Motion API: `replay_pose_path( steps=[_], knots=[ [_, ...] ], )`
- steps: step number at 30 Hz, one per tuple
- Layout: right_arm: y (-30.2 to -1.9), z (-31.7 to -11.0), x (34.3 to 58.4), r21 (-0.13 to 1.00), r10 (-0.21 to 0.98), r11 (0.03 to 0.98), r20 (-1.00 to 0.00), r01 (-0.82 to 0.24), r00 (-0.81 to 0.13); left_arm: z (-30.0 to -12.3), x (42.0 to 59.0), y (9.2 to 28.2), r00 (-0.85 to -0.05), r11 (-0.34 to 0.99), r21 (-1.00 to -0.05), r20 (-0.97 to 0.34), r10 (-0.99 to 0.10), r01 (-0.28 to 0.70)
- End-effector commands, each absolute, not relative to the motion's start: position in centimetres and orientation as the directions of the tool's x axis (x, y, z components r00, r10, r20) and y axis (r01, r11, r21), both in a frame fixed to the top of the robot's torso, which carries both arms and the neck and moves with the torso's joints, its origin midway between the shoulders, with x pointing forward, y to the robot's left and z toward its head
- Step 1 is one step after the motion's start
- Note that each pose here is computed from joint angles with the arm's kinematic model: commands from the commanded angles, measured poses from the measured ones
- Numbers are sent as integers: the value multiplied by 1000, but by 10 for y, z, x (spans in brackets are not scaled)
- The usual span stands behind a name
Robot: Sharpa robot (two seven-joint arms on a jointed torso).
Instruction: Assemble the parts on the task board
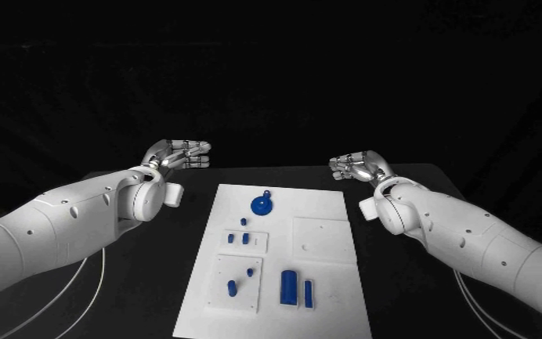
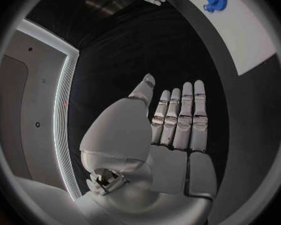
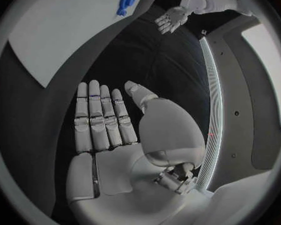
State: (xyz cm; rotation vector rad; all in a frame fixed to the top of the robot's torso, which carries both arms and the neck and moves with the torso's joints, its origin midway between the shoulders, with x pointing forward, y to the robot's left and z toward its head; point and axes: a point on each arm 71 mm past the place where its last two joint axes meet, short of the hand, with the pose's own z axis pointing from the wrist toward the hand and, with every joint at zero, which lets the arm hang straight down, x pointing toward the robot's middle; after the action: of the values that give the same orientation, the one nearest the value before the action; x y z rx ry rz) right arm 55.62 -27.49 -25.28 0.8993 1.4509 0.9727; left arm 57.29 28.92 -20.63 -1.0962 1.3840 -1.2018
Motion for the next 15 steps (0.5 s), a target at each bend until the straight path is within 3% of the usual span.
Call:
replay_pose_path(
  steps=[1, 7, 8, 15],
  knots=[
    [-275, -255, 560, 980, 975, 199, -196, 20, -101, -200, 576, 288, -96, 64, -998, -66, -993, 25],
    [-275, -254, 564, 987, 983, 163, -161, 9, -88, -199, 578, 283, -86, 55, -997, -59, -994, 47],
    [-278, -257, 563, 970, 969, 240, -237, 38, -67, -203, 578, 282, -112, 81, -997, -81, -990, 1],
    [-269, -251, 559, 976, 975, 215, -214, 15, -62, -209, 569, 273, -105, 71, -997, -71, -992, -1]
  ],
)
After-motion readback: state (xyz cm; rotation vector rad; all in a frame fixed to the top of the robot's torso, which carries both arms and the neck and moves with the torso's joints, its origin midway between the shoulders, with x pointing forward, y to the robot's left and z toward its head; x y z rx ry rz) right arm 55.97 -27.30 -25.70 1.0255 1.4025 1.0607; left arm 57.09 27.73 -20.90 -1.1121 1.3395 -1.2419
